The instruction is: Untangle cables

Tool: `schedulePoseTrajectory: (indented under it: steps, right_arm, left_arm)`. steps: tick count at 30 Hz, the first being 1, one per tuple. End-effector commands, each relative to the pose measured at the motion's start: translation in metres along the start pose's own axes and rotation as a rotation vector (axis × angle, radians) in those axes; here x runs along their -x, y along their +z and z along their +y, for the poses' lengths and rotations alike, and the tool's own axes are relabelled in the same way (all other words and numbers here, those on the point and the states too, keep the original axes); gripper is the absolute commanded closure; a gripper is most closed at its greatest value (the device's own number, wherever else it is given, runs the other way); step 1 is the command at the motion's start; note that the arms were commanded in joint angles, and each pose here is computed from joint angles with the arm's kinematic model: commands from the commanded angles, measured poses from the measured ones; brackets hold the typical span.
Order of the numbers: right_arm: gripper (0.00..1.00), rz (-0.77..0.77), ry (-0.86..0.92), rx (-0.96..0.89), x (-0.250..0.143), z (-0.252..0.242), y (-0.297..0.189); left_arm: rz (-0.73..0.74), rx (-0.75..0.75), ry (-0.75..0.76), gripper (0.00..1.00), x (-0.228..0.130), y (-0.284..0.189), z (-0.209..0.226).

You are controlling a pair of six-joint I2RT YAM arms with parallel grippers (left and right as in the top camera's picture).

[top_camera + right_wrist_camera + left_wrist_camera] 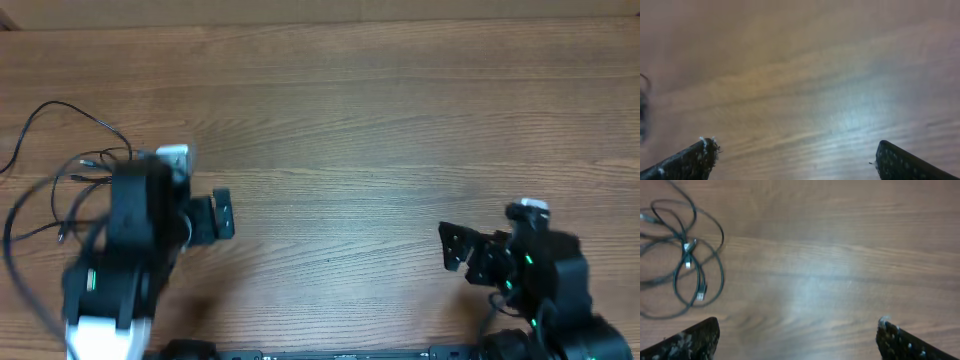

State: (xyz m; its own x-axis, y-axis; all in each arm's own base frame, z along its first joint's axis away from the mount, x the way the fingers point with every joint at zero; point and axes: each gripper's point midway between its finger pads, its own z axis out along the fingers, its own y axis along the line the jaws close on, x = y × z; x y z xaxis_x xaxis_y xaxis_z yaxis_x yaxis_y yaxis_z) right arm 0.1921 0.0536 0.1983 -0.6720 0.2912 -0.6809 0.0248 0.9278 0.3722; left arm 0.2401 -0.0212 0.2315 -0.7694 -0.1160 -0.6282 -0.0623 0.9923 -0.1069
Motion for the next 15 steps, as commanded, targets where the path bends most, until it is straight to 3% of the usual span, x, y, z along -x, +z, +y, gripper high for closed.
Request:
schedulePoseTrajectory:
  steps: [1,5,15]
  right_arm:
    - [0.0,-0.075,-0.006,0.006,0.008,0.0,-0.008]
    - [0.0,-0.088,-0.007,0.003,0.011,0.0,-0.008]
    - [0.0,-0.082,-0.006,-0.001,0.01,-0.001,-0.008]
  left_arm:
    - [-0.129,-0.031,-0.07,0.0,-0.008,-0.006,0.001]
    - [-0.189,-0.051,-0.133,0.01,-0.012,-0.012,0.002]
    - [-0.147,-0.039,-0.13,0.01,-0.019,-0.007,0.003]
